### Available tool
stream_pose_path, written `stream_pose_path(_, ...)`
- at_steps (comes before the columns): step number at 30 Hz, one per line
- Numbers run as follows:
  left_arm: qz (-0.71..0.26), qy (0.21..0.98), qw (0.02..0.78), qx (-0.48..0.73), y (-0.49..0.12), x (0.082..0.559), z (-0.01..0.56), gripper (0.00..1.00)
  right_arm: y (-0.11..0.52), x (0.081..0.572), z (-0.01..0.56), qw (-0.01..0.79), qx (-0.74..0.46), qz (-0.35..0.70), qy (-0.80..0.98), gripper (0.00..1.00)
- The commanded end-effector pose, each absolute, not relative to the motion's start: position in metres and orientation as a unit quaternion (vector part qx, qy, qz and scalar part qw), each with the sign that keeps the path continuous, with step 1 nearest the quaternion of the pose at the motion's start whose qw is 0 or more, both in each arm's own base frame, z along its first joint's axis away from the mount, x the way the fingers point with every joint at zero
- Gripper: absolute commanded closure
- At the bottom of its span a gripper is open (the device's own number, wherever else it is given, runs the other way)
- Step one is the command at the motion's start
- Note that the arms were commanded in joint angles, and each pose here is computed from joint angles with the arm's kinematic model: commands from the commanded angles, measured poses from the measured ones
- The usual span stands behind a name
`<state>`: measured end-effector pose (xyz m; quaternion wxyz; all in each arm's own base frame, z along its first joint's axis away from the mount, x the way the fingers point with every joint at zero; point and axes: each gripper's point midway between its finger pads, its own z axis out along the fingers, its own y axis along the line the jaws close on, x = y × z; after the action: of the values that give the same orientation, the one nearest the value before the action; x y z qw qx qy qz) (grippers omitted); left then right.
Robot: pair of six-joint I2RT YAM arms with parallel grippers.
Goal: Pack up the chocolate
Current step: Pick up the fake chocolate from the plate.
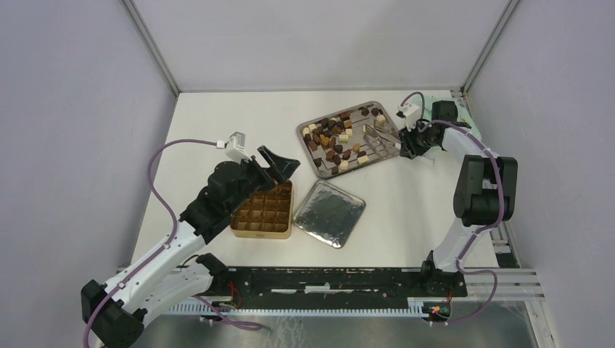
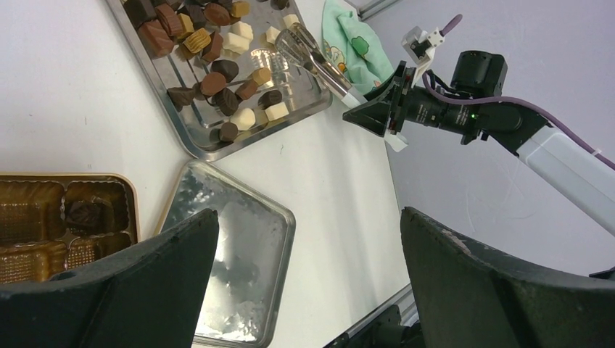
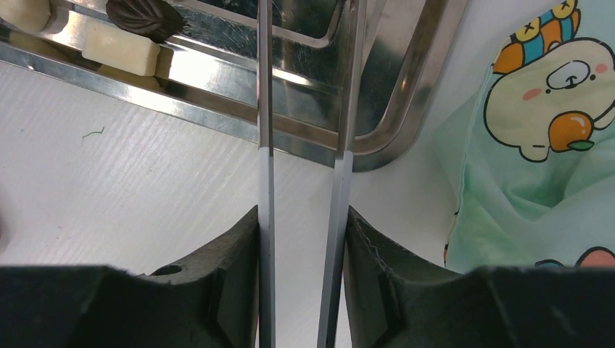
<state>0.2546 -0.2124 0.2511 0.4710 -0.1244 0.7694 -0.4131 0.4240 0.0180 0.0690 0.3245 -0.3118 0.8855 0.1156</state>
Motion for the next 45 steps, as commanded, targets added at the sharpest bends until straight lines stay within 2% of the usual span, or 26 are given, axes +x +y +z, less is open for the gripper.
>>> stream_pose_path(1,-0.435,0.751,0.481,-0.123,-0.218,0.257,0.269,0.00,0.021,0.443,0.083,0.345,-0.319,0.110,0.876,0.55)
stream_pose_path(10,-0.436,0.753,0.478,-0.122,-0.220,0.257,0.266,0.00,0.025,0.448,0.082,0.342,-0.342,0.103,0.869,0.55)
stream_pose_path(21,-0.437,0.753,0.477,-0.123,-0.220,0.256,0.265,0.00,0.024,0.454,0.078,0.328,-0.368,0.094,0.865,0.61)
stream_pose_path(26,-0.437,0.753,0.476,-0.123,-0.219,0.256,0.264,0.00,0.026,0.454,0.082,0.330,-0.375,0.093,0.861,0.73)
stream_pose_path(32,-0.435,0.754,0.476,-0.125,-0.218,0.255,0.261,0.00,0.027,0.443,0.088,0.340,-0.377,0.090,0.857,0.99)
stream_pose_path(45,-0.432,0.755,0.477,-0.130,-0.216,0.256,0.259,0.00,0.044,0.402,0.103,0.376,-0.381,0.116,0.837,1.00)
